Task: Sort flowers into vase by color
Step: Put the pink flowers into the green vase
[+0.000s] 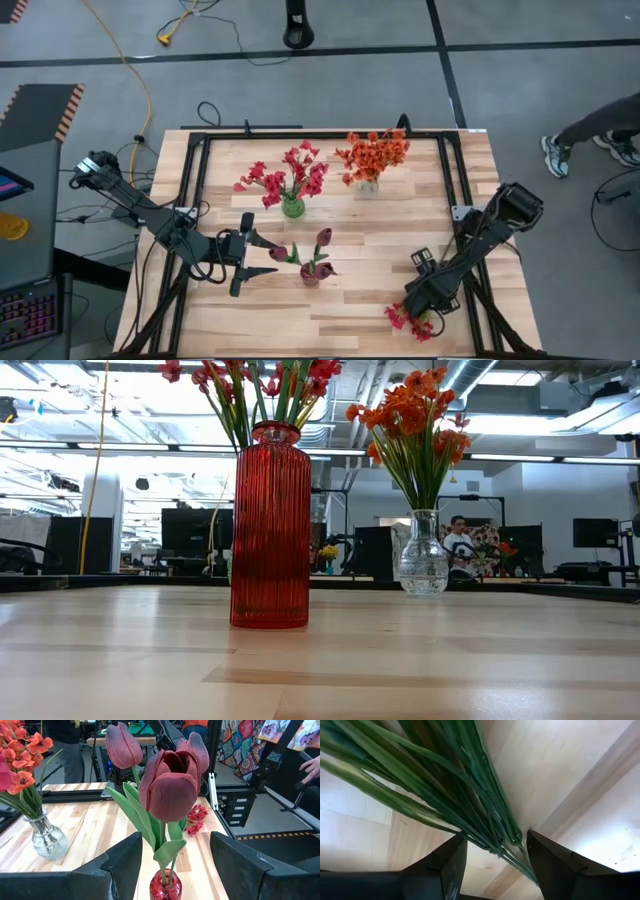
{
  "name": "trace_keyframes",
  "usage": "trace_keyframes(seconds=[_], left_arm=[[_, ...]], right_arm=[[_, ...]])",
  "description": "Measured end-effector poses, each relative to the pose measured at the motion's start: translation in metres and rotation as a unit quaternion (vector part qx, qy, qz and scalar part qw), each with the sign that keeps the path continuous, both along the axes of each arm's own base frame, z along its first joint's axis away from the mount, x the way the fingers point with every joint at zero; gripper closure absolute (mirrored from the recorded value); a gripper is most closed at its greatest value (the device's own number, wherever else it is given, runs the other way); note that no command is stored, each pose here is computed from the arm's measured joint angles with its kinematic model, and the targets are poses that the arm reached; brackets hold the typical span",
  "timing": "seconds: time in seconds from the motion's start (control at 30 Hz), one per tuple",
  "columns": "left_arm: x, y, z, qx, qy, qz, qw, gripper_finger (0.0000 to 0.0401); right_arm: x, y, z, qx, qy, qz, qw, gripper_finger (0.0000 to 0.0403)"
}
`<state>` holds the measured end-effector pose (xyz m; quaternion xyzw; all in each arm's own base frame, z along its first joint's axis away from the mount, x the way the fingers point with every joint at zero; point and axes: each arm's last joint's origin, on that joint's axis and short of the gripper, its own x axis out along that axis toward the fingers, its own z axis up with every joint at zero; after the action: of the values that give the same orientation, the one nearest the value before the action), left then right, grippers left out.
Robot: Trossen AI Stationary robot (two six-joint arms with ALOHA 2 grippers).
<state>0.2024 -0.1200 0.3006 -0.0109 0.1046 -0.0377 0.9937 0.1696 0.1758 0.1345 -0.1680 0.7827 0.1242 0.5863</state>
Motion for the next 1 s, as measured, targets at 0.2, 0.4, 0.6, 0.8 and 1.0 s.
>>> trace_keyframes(seconds=[0.2,0.4,0.6,0.8,1.0], left_arm=[[0.000,0.000,-0.001,0.000,0.004,0.001,1.000,0.0180],[0.000,0.000,-0.001,-0.008,0.006,0.003,1.000,0.0180],[-0.001,0.001,0.001,-0.005,0.000,0.001,1.000,0.0180],[-0.007,0.005,0.008,0.012,-0.016,-0.004,1.000,0.0180],[-0.017,0.009,0.018,0.019,-0.038,-0.012,0.999,0.0180]], right_arm=[[0.002,0.002,-0.002,0.010,-0.009,0.000,1.000,0.0182],[0.002,0.002,-0.002,0.015,-0.007,-0.002,1.000,0.0252],[0.003,0.003,-0.002,0.017,-0.010,-0.003,1.000,0.0341],[0.009,0.001,0.002,0.016,-0.022,-0.040,0.999,0.0365],[0.023,-0.002,0.029,0.032,-0.140,-0.070,0.987,0.0350]])
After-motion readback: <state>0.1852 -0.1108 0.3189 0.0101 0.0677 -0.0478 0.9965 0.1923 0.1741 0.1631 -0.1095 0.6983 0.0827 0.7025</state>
